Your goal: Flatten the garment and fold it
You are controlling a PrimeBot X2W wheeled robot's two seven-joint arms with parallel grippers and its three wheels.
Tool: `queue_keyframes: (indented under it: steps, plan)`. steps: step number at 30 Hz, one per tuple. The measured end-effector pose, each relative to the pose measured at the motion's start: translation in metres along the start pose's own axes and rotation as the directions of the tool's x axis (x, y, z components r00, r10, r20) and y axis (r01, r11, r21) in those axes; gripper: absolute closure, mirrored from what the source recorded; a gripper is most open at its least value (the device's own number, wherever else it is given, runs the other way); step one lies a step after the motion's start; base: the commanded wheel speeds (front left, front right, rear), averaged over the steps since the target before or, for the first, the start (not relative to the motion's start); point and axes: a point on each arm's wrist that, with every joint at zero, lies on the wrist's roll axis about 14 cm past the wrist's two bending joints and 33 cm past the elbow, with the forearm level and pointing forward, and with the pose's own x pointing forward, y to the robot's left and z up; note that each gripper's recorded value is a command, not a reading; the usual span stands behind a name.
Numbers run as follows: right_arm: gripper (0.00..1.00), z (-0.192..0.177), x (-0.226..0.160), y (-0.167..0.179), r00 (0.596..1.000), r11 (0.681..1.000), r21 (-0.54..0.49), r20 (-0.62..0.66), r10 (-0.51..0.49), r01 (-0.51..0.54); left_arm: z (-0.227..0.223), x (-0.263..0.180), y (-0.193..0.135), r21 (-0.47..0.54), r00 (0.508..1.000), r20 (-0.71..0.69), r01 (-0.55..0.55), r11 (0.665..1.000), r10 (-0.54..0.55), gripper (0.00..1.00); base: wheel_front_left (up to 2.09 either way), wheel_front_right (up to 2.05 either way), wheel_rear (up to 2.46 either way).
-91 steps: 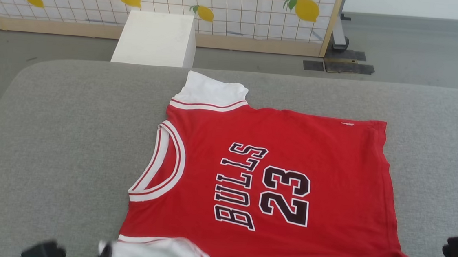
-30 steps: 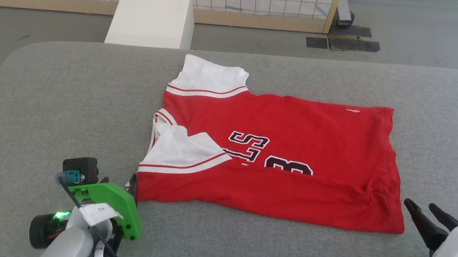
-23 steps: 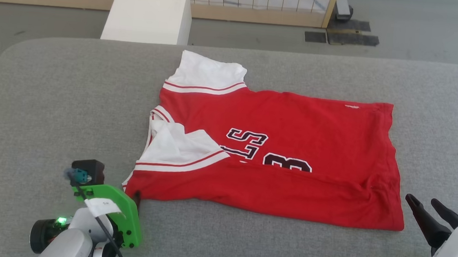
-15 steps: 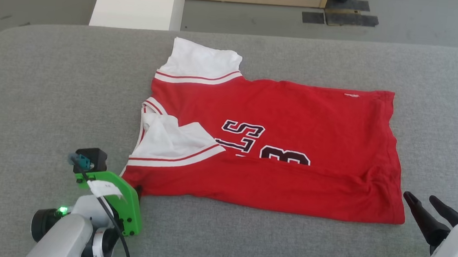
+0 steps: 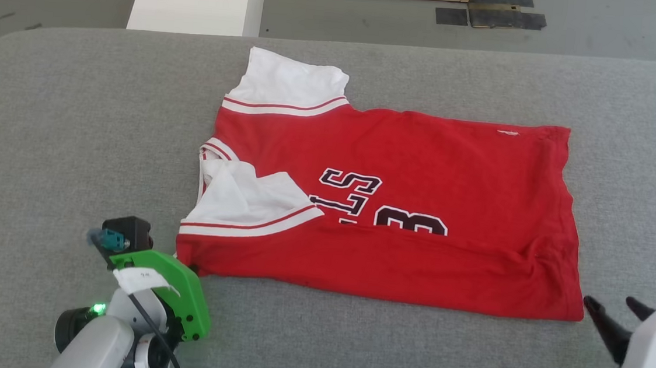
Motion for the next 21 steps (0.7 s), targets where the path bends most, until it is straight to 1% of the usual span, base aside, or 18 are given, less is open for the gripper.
queue_keyframes:
  steps: [3, 6, 7, 11, 19, 21]
  plan:
    - [0.00, -0.009, 0.006, 0.008, 0.997, 0.998, -0.057, -0.071, -0.010, 0.006, 0.001, -0.007, -0.002, -0.013, 1.000, 0.024, 0.007, 1.000, -0.007, 1.00, 0.00, 0.00, 0.00]
    - [0.00, -0.011, 0.017, 0.018, 0.994, 0.995, -0.096, -0.110, -0.013, 0.002, 0.004, -0.010, -0.005, -0.021, 0.999, 0.042, 0.011, 1.000, -0.010, 1.00, 0.00, 0.00, 0.00]
    - [0.00, -0.017, 0.028, 0.017, 0.988, 0.993, -0.116, -0.153, -0.035, 0.017, 0.006, -0.012, -0.008, -0.022, 0.999, 0.051, 0.013, 1.000, -0.012, 1.00, 0.00, 0.00, 0.00]
    - [0.00, -0.036, 0.040, 0.011, 0.968, 0.990, -0.138, -0.241, -0.071, 0.038, 0.002, -0.010, -0.009, -0.023, 0.999, 0.038, 0.013, 1.000, -0.012, 1.00, 0.00, 0.00, 0.00]
    - [0.00, -0.042, 0.053, 0.016, 0.956, 0.985, -0.170, -0.287, -0.052, 0.002, -0.004, -0.004, -0.009, -0.041, 1.000, 0.022, 0.008, 0.999, -0.007, 1.00, 0.00, 0.00, 0.00]
    - [0.91, -0.042, 0.053, 0.017, 0.956, 0.986, -0.169, -0.291, -0.043, -0.007, -0.004, -0.004, -0.010, -0.043, 1.000, 0.025, 0.010, 0.999, -0.009, 1.00, 0.00, 0.00, 0.00]
